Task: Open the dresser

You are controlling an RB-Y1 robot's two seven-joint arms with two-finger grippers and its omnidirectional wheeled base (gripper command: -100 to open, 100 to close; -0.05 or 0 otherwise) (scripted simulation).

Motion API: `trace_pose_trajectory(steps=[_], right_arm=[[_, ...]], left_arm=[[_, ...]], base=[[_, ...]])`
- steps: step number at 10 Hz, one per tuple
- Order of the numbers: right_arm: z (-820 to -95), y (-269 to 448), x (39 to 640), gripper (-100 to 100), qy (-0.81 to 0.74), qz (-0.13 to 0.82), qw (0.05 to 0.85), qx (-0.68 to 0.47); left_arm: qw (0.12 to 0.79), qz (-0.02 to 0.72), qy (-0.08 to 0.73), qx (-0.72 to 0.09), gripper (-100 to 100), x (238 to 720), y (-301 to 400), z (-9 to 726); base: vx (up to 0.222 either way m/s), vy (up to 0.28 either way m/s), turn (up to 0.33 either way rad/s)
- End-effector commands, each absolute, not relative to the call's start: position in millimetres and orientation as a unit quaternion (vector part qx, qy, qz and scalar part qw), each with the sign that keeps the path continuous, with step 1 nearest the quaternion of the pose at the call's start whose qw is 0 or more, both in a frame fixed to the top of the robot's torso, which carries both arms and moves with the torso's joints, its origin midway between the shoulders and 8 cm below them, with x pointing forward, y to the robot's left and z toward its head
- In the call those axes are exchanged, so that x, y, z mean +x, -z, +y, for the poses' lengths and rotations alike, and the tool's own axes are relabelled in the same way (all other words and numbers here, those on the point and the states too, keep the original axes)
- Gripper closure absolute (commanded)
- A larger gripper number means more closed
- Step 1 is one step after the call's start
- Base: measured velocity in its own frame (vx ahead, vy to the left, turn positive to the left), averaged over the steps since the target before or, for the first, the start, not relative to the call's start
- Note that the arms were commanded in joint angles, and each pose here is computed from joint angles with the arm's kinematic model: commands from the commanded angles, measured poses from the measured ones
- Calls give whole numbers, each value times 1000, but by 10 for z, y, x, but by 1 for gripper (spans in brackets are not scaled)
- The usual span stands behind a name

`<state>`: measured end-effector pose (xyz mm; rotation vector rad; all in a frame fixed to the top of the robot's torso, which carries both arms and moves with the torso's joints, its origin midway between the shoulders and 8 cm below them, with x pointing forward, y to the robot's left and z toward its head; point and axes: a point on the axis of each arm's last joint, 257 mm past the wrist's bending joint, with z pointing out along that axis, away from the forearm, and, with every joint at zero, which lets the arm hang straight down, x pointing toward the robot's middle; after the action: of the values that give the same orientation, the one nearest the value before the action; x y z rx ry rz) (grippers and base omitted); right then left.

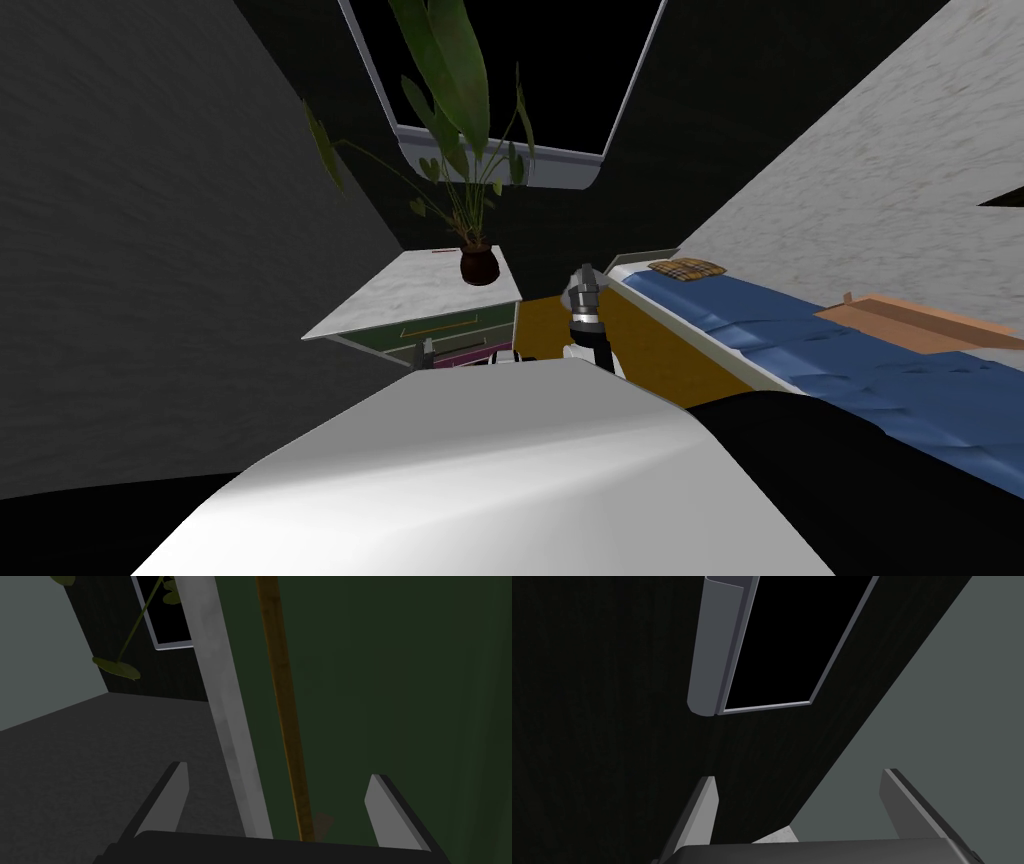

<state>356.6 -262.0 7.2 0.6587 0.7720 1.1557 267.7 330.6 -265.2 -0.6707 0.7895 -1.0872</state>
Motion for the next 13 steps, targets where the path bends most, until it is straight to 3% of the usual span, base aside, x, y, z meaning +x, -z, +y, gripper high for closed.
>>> trace_pose_trajectory(steps=[1, 12, 13], right_arm=[[-2620, -71, 3565, 0, -523, 349, 719, 298], [-2621, -72, 3566, 0, -522, 349, 719, 298], [-2621, -71, 3566, 0, -522, 349, 719, 298]], left_arm=[[731, 358, 497, -301, -100, 2776, 2591, 3306], [727, 349, 502, -312, -100, 3225, 2395, 3436], [727, 348, 501, -314, 100, 3120, 2455, 3385]], base=[[36, -181, -9], [-8, -53, 9], [15, 29, -24]])
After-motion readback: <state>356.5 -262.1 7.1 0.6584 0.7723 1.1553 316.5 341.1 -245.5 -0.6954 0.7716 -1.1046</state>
